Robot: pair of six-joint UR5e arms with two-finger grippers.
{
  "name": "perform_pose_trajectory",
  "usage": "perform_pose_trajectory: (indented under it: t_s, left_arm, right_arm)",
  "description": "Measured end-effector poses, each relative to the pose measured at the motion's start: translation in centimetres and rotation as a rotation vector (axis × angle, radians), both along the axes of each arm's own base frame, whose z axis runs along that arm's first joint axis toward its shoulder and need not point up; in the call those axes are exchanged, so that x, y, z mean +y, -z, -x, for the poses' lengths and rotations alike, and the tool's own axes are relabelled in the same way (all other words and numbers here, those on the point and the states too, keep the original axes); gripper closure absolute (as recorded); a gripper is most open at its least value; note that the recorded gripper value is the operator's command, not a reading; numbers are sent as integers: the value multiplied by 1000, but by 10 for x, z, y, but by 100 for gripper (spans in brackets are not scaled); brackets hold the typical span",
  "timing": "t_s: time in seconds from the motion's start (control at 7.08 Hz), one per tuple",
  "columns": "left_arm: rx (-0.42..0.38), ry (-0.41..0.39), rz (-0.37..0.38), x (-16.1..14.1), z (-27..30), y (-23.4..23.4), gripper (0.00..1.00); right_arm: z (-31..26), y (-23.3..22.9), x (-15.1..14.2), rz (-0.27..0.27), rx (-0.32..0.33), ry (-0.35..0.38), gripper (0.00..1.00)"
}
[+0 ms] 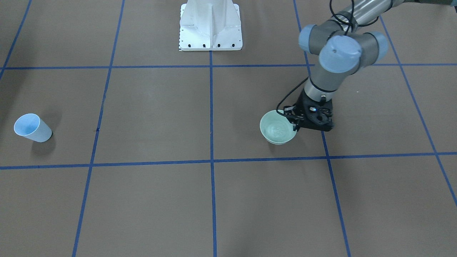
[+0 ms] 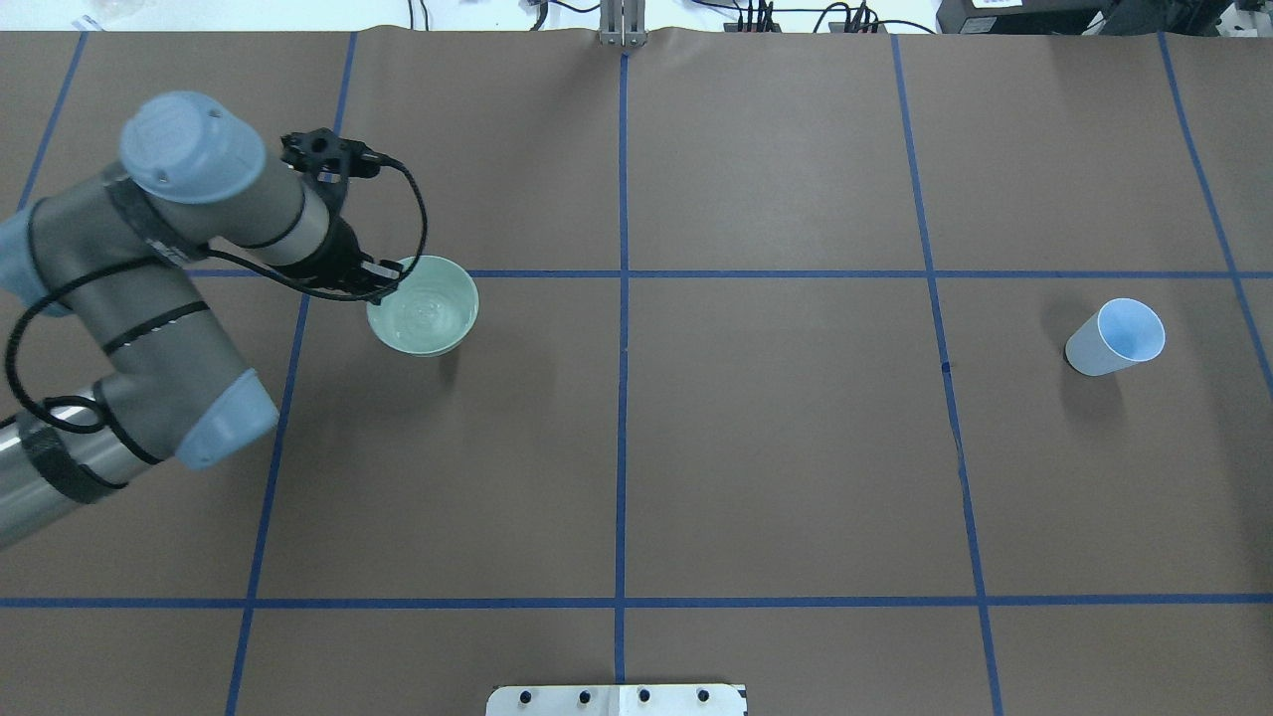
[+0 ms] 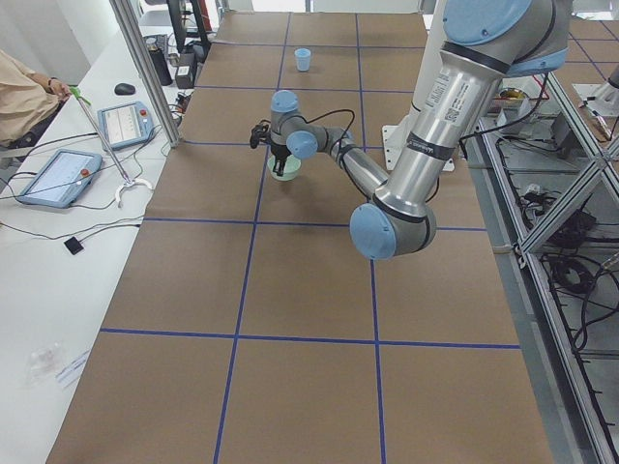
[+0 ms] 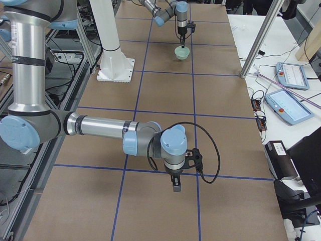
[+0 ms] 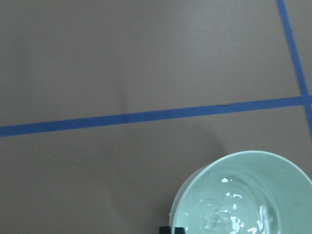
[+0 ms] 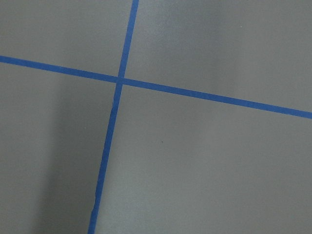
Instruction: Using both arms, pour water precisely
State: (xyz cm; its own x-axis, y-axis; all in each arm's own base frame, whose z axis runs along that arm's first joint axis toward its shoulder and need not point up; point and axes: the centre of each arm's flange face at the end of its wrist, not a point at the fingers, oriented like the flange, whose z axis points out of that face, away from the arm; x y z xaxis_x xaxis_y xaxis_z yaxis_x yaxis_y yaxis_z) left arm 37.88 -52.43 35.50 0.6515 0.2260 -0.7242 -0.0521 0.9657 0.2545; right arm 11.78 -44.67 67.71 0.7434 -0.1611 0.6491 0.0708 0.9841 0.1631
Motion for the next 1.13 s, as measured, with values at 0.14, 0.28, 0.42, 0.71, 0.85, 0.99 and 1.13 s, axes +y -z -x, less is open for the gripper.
perform_pose_trajectory:
  t_s: [0.14, 0.28, 0.42, 0.71, 0.85, 0.99, 1.13]
  left_arm:
    - [-3, -39, -31, -4, 45, -47, 100]
    - [-1, -75, -52, 1, 86, -91, 100]
    - [-8, -106, -67, 8, 118, -127, 100]
    - [-47, -156, -93, 22, 160, -178, 100]
    - [-62, -176, -100, 27, 168, -194, 100]
    - [-69, -186, -106, 29, 173, -207, 37]
    - [-65, -190, -109, 30, 177, -219, 0]
  right_arm:
    - [0, 0, 0, 1, -1, 0, 0]
    - [0, -1, 1, 2, -1, 1, 0]
    - [0, -1, 2, 2, -2, 1, 0]
    - [0, -1, 3, 1, -2, 2, 0]
    - [1, -1, 4, 0, -1, 3, 0]
    - [1, -1, 4, -1, -1, 3, 0]
    - [1, 0, 4, -2, -1, 3, 0]
